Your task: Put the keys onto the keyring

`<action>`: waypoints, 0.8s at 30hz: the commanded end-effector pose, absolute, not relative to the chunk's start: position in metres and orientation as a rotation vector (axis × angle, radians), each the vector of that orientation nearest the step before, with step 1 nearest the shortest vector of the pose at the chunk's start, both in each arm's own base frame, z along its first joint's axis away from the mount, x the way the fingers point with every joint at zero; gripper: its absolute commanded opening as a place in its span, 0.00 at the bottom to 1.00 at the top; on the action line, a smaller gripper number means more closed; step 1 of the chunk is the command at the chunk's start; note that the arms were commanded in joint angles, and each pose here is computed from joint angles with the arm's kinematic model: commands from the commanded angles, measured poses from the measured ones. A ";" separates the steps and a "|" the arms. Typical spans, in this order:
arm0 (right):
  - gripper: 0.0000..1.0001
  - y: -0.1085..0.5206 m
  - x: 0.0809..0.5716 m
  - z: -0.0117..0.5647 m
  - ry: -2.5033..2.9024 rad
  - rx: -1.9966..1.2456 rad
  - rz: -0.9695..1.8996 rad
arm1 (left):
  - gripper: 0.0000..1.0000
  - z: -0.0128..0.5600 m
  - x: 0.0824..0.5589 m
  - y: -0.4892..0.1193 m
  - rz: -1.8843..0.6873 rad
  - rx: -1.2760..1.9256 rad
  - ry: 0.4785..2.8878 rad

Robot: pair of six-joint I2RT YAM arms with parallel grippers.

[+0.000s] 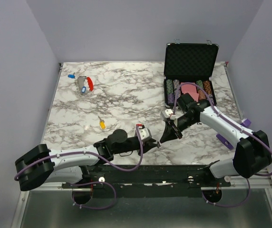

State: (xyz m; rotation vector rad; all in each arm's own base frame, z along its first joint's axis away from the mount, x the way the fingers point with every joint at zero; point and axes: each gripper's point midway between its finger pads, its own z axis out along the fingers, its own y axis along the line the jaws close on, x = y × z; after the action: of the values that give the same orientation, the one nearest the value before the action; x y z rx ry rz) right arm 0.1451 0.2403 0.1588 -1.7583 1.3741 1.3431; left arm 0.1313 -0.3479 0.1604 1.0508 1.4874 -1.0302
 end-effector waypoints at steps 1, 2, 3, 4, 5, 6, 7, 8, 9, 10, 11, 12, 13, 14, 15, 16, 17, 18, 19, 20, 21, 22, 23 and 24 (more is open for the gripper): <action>0.01 0.247 0.150 0.169 1.338 -1.739 1.359 | 0.32 0.170 0.136 -0.354 -1.029 1.023 1.475; 0.01 0.247 0.150 0.169 1.338 -1.740 1.356 | 0.32 0.171 0.136 -0.354 -1.030 1.023 1.474; 0.01 0.247 0.150 0.169 1.341 -1.739 1.358 | 0.32 0.171 0.136 -0.354 -1.030 1.022 1.472; 0.01 0.247 0.150 0.170 1.341 -1.740 1.355 | 0.32 0.173 0.136 -0.354 -1.031 1.018 1.469; 0.01 0.247 0.150 0.169 1.345 -1.740 1.355 | 0.32 0.173 0.137 -0.354 -1.029 1.020 1.469; 0.01 0.247 0.151 0.169 1.348 -1.740 1.355 | 0.32 0.174 0.137 -0.354 -1.030 1.019 1.466; 0.01 0.247 0.151 0.168 1.352 -1.738 1.356 | 0.32 0.173 0.136 -0.354 -1.029 1.020 1.467; 0.01 0.247 0.151 0.168 1.353 -1.740 1.356 | 0.33 0.176 0.137 -0.354 -1.033 1.016 1.458; 0.01 0.247 0.151 0.168 1.354 -1.739 1.357 | 0.32 0.177 0.136 -0.355 -1.037 1.020 1.457; 0.01 0.247 0.151 0.168 1.355 -1.739 1.357 | 0.32 0.177 0.135 -0.356 -1.042 1.024 1.453; 0.01 0.247 0.151 0.168 1.359 -1.741 1.353 | 0.32 0.177 0.135 -0.356 -1.047 1.026 1.453; 0.01 0.247 0.152 0.167 1.371 -1.740 1.353 | 0.32 0.177 0.135 -0.357 -1.048 1.026 1.455; 0.01 0.246 0.154 0.166 1.383 -1.743 1.341 | 0.32 0.176 0.135 -0.356 -1.044 1.029 1.461; 0.01 0.244 0.156 0.163 1.408 -1.753 1.324 | 0.32 0.174 0.136 -0.355 -1.034 1.033 1.469; 0.01 0.242 0.159 0.160 1.431 -1.765 1.296 | 0.31 0.172 0.137 -0.352 -1.015 1.038 1.481; 0.01 0.238 0.162 0.157 1.466 -1.776 1.261 | 0.31 0.172 0.139 -0.347 -0.990 1.032 1.488; 0.01 0.233 0.166 0.155 1.495 -1.783 1.228 | 0.31 0.171 0.141 -0.341 -0.961 1.032 1.500; 0.01 0.226 0.170 0.152 1.533 -1.785 1.195 | 0.31 0.171 0.145 -0.334 -0.927 1.015 1.512; 0.01 0.220 0.174 0.152 1.563 -1.778 1.166 | 0.31 0.172 0.146 -0.325 -0.898 1.017 1.518; 0.01 0.211 0.179 0.152 1.613 -1.770 1.127 | 0.31 0.174 0.149 -0.316 -0.862 0.999 1.530; 0.01 0.200 0.184 0.150 1.663 -1.755 1.089 | 0.31 0.182 0.150 -0.306 -0.834 0.987 1.523; 0.01 0.186 0.191 0.146 1.733 -1.728 1.042 | 0.31 0.185 0.153 -0.296 -0.798 0.976 1.529; 0.01 0.173 0.195 0.142 1.798 -1.695 1.008 | 0.31 0.189 0.154 -0.285 -0.763 0.967 1.539; 0.01 0.154 0.201 0.134 1.901 -1.681 0.931 | 0.31 0.191 0.154 -0.276 -0.745 0.966 1.557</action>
State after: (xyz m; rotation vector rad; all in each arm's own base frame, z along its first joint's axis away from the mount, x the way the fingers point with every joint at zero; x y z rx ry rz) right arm 0.1836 0.2087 0.1497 -1.7226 1.6031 1.1489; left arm 0.1423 -0.3183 0.1835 0.9983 1.4967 -0.9159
